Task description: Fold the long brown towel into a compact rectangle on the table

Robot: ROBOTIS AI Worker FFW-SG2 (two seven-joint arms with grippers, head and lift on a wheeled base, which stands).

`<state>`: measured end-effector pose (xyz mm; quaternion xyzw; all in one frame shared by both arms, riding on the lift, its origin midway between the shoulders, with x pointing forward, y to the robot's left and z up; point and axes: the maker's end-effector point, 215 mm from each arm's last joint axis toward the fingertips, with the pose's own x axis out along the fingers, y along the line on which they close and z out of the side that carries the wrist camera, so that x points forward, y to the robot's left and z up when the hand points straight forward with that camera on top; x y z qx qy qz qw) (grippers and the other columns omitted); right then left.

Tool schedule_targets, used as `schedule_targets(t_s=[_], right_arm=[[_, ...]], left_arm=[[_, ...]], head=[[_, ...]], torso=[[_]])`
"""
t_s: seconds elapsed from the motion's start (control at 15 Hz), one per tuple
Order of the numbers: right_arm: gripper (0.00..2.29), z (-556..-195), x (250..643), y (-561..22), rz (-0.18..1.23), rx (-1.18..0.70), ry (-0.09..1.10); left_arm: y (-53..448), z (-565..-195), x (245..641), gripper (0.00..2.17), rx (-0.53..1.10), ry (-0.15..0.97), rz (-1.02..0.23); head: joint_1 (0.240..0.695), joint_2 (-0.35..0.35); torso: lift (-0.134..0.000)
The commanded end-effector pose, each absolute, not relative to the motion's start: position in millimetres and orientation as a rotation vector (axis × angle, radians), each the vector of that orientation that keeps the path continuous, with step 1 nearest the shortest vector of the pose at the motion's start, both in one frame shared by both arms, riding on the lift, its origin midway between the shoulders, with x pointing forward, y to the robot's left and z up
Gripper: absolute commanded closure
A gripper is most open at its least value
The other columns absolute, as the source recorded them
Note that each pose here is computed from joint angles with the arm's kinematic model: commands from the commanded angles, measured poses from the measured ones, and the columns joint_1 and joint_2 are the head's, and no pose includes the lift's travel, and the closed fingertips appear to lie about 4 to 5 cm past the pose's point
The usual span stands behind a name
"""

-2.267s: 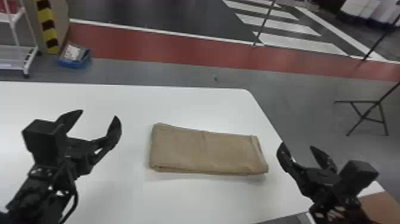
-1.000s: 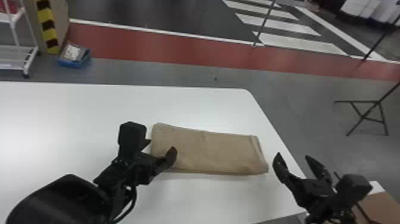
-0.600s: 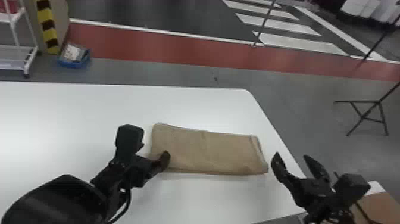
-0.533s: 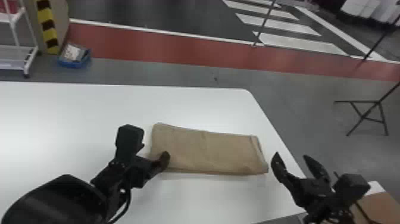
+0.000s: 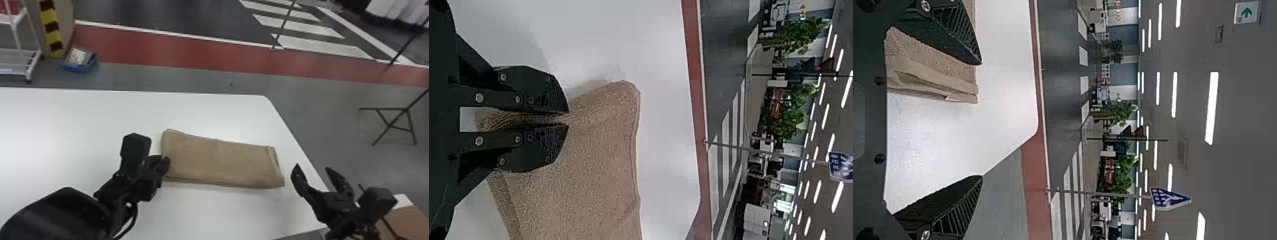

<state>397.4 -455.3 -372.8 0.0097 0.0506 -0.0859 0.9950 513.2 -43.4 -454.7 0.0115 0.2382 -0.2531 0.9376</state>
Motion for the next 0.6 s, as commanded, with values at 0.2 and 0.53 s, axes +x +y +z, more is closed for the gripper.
schedule_targets(t_s=[0.2, 0.53], right_arm=[[0.07, -371, 402, -450, -0.164, 0.026, 0.093], [0.07, -366, 408, -444, -0.153, 0.030, 0.076]], left_arm=[[-2, -446, 533, 1.43, 0.013, 0.485, -0.444], [117, -431, 541, 1.43, 0.005, 0.449, -0.274]], head=[[0.695, -0.350], [0.695, -0.350]], torso=[[-0.123], [-0.123]])
